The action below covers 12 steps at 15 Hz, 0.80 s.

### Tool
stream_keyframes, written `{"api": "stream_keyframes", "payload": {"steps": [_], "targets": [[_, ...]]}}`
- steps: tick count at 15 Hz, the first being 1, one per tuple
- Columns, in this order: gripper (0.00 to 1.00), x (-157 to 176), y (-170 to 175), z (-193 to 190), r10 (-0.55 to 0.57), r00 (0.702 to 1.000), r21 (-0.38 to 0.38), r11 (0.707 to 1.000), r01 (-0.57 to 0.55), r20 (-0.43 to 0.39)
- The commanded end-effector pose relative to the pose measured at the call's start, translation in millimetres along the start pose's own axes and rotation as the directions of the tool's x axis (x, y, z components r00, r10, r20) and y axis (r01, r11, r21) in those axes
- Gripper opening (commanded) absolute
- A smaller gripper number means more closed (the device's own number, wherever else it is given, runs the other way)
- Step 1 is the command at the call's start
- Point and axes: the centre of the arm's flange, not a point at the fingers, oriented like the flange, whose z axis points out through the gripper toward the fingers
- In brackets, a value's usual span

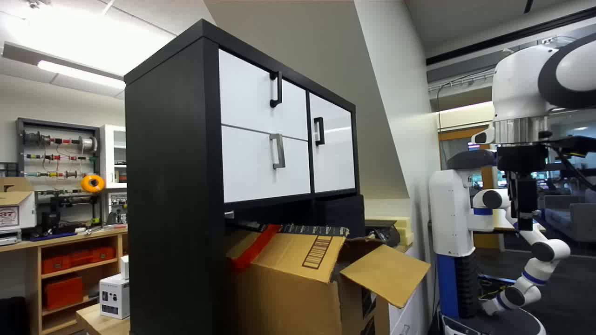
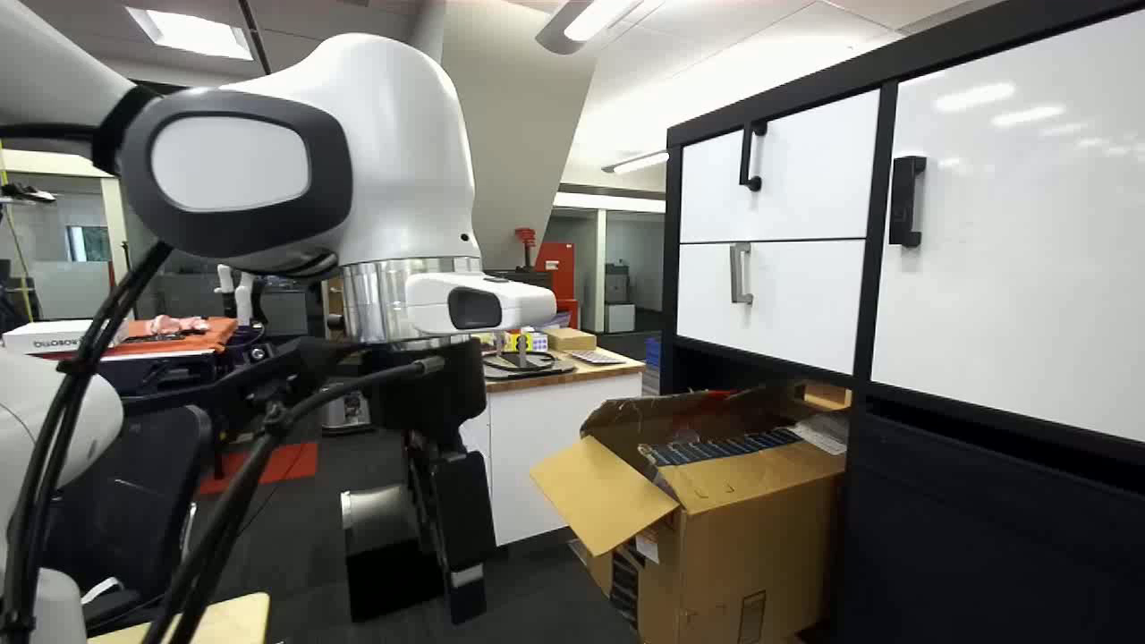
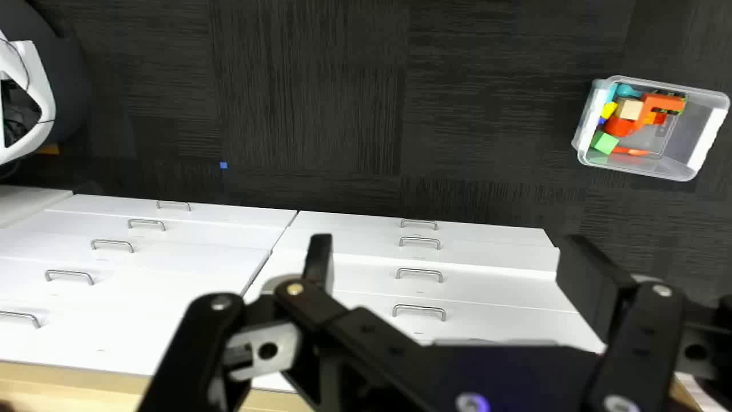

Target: Push the box into the shelf

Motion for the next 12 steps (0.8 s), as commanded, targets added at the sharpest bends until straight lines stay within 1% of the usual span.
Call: {"api": "stream_keyframes", "payload": {"steps": [1,7,12], "targets": [[1.00,0,0,0,0.000,1.000,0.000,1.000,0.000,0.000],[1.00,0,0,0,0.000,1.000,0.000,1.000,0.000,0.000],[1.00,4,-14,5,-0.038,0.999,-0.010,0.999,0.038,0.003]]}}
